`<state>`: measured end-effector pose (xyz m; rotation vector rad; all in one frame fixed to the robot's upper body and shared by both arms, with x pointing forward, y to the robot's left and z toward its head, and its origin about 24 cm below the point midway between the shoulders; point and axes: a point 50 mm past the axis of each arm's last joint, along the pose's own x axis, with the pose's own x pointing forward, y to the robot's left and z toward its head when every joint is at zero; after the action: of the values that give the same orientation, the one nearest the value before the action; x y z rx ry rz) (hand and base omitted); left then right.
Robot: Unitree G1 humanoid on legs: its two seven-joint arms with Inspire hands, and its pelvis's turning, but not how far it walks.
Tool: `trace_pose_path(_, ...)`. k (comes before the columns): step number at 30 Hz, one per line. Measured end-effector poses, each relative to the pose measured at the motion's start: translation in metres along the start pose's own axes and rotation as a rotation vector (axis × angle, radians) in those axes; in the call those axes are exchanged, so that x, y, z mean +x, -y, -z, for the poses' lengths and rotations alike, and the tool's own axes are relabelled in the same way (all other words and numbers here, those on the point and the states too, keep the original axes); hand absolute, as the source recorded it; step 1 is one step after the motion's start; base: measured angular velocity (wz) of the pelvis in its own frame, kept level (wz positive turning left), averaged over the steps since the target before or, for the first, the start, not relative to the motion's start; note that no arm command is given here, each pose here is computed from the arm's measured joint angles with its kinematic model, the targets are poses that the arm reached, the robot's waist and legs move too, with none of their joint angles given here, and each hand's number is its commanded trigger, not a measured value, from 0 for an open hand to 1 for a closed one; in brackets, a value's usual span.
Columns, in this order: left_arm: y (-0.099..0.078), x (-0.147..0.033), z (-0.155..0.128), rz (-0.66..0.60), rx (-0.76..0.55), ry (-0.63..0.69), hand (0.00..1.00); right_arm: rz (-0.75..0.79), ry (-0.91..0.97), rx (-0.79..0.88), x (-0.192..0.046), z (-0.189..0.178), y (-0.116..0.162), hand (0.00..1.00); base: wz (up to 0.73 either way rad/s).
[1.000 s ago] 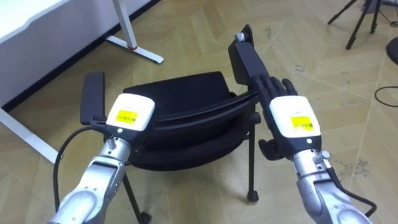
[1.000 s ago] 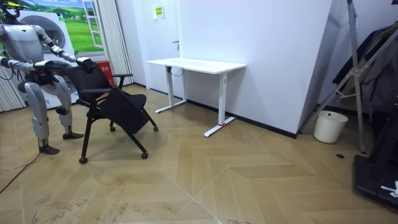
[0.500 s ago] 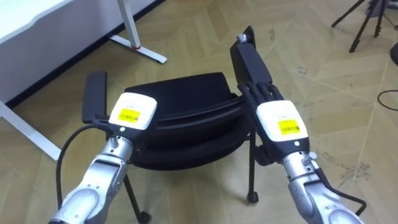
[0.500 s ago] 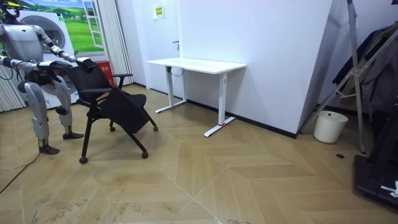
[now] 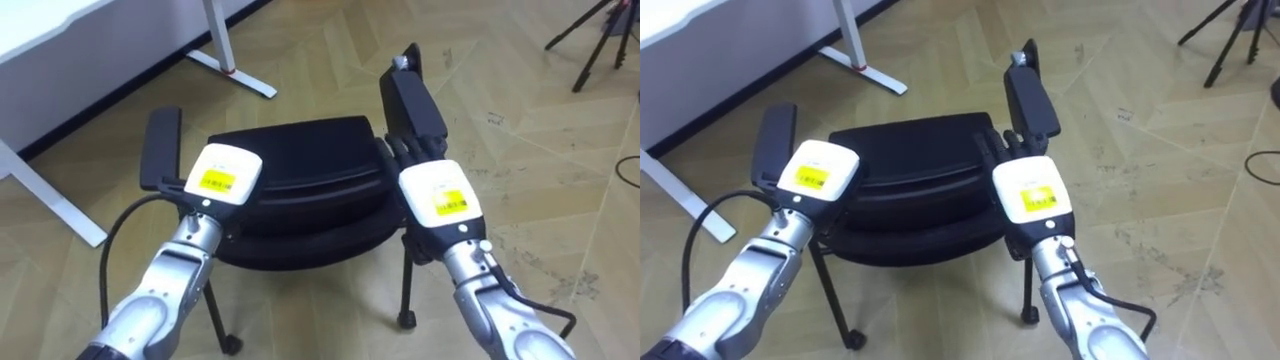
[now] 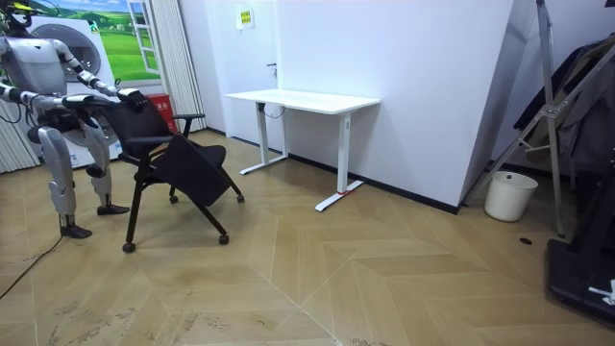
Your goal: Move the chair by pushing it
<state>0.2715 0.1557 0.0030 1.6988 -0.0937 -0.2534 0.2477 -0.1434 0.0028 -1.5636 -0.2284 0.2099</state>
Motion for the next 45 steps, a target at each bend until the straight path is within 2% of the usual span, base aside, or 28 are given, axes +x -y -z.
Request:
trace_pose_path(9,-0.003,0.002,-0.003,-0.013,0.024,0.02,1.0,-0.027,0.043,-0.088,0.008,0.0,0.005,0.0,0.06)
trace_pose_path(19,-0.007,0.005,-0.003,-0.029,0.071,0.056,1.0,0.058,0.144,-0.226,0.035,0.002,0.036,0.0,0.01)
trace_pose_path(31,-0.008,0.008,-0.006,-0.03,0.063,0.103,1.0,-0.014,0.17,-0.214,0.034,0.003,0.029,0.0,0.06)
trace_pose_path(38,-0.005,0.006,-0.009,-0.051,0.057,0.128,1.0,-0.114,0.104,-0.239,0.044,0.027,0.014,0.0,0.12)
trace_pose_path(45,-0.005,0.005,-0.013,-0.082,0.056,0.165,1.0,-0.168,0.068,-0.217,0.042,0.038,0.004,0.0,0.14)
